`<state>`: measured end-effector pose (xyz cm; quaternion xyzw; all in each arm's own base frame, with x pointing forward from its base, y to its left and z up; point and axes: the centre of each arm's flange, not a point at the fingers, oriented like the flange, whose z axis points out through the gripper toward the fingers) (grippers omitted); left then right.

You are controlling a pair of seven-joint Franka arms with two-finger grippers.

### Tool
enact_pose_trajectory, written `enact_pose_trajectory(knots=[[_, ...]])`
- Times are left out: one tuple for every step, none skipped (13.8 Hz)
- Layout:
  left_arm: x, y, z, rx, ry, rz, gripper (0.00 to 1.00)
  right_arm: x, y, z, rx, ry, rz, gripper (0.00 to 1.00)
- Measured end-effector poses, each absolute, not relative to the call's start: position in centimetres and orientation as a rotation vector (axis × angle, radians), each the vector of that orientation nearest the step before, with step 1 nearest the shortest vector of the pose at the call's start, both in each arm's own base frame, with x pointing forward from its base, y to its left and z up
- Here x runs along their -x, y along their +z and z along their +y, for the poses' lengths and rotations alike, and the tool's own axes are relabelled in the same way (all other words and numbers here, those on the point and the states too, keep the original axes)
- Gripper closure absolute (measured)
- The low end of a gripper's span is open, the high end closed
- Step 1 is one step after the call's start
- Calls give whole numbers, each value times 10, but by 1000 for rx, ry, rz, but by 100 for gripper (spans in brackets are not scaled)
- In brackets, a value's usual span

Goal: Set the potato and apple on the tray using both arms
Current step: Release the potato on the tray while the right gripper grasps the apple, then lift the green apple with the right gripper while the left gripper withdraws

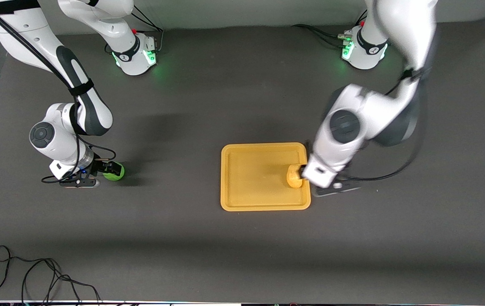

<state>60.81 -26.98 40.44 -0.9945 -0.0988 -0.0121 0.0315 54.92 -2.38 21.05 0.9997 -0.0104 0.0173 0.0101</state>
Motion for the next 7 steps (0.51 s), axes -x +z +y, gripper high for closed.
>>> enact_pose_trajectory(knots=[[-611,425,-244,3061,-32,-295,0,-549,207,-24,-3121,45,-32,0],[-614,441,-214,3058,-20,-271,0,-547,202,-24,-3121,32,-32,0],[-617,451,-181,3057,-7,-236,0,-546,197,-23,-3121,20,-31,0],[-620,458,-144,3058,0,-207,0,-545,193,-23,-3121,8,-31,0],[-620,464,-110,3060,3,-194,0,-544,189,-23,-3121,-3,-30,0],[-618,469,-84,3060,3,-190,0,-544,186,-23,-3121,-11,-29,7],[-613,475,-66,3060,-2,-193,0,-544,186,-23,-3121,-13,-29,17]])
